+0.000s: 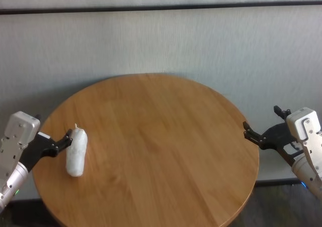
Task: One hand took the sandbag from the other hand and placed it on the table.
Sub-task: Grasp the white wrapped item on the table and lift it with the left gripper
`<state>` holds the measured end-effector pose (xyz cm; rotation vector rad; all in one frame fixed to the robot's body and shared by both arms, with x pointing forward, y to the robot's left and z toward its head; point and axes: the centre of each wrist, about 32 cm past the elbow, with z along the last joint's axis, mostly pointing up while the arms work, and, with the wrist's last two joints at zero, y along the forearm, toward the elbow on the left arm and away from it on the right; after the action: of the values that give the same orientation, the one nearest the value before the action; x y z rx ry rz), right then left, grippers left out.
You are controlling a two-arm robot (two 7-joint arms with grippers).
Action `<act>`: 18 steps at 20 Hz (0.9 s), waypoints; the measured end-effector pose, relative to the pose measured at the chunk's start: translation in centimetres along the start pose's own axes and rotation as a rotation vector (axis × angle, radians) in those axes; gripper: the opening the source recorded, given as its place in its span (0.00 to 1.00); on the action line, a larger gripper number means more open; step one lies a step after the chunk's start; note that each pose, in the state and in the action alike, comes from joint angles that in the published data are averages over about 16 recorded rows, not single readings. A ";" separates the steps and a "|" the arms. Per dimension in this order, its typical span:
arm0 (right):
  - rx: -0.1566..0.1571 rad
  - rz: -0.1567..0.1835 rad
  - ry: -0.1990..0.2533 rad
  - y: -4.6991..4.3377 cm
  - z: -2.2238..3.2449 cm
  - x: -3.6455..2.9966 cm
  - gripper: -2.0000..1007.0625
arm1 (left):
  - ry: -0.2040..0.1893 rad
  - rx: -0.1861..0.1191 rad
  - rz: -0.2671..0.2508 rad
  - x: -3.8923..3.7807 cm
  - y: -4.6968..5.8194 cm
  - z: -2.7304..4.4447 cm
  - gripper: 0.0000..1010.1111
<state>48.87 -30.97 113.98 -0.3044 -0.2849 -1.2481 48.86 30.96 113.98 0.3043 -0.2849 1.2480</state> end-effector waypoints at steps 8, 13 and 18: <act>0.000 0.000 0.000 0.00 0.00 0.00 1.00 | 0.000 0.000 0.000 0.00 0.0 0.00 0.99; 0.000 0.000 0.000 0.00 0.00 0.00 1.00 | 0.000 0.000 0.000 0.00 0.0 0.00 0.99; 0.000 0.000 0.000 0.00 0.00 0.00 1.00 | 0.000 0.000 0.000 0.00 0.0 0.00 0.99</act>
<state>48.87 -30.97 113.98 -0.3044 -0.2849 -1.2481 48.86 30.96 113.98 0.3043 -0.2849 1.2480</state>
